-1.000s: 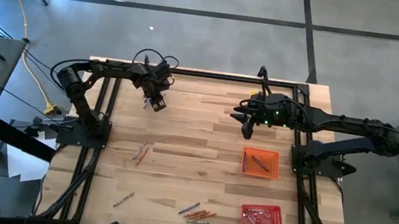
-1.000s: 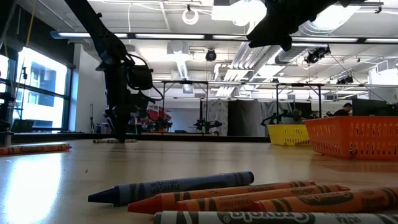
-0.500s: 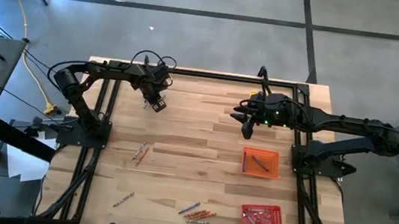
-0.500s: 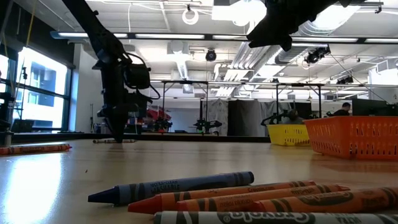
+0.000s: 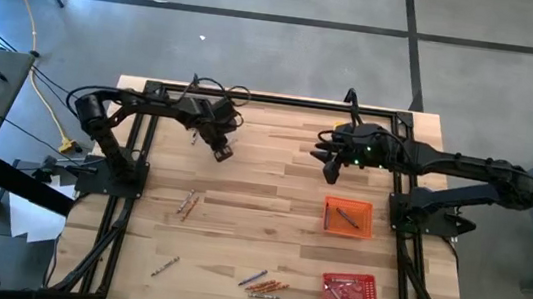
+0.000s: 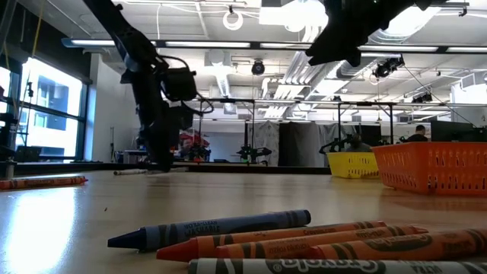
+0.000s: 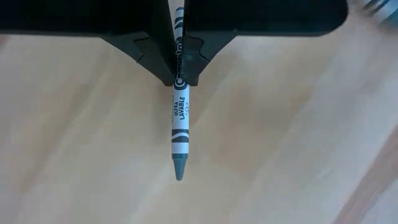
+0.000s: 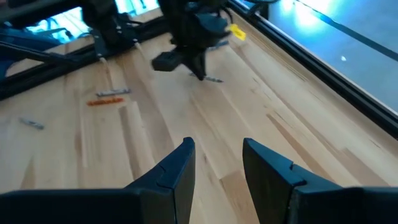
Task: Sort crayons
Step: Put the gray crayon into the red bin
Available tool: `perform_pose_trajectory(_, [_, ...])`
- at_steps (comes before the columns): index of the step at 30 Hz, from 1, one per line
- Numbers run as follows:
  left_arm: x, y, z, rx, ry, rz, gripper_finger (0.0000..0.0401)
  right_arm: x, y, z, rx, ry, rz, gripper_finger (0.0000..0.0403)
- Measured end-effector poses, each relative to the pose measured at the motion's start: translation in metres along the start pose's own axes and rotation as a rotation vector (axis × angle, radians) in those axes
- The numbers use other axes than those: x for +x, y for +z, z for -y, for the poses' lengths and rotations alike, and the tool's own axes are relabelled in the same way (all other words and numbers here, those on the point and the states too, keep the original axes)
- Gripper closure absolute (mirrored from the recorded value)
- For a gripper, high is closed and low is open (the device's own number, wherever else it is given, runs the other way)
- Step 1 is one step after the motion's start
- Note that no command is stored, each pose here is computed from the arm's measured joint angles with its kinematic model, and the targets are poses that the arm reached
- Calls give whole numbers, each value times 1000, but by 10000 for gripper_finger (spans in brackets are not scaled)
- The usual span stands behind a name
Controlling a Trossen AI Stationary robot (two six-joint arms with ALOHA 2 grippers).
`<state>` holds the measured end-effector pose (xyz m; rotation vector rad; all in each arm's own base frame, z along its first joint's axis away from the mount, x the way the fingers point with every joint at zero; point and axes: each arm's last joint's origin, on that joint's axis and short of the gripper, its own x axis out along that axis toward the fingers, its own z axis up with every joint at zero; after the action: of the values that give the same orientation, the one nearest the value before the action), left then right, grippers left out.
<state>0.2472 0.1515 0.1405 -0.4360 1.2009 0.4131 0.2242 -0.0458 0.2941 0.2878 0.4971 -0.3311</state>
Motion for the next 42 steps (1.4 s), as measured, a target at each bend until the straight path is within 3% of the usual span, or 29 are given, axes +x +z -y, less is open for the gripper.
perform_pose_trajectory(13, [-37, 57, 61, 216, -85, 275, 401, 1, -1, 22, 42, -172, -21, 275])
perform_pose_trajectory(21, [-72, 91, 109, 395, -139, 622, 401, 12, -12, 28, -16, -331, 31, 275])
perform_pose_trajectory(28, [-87, 103, 127, 415, -154, 849, 401, 23, -22, 28, -52, -220, 181, 275])
perform_pose_trajectory(38, [-93, 107, 128, 361, -56, 946, 401, 30, -37, 30, -24, -140, 323, 275])
perform_pose_trajectory(42, [-93, 106, 132, 363, -64, 955, 401, 29, -39, 27, 11, -64, 399, 275])
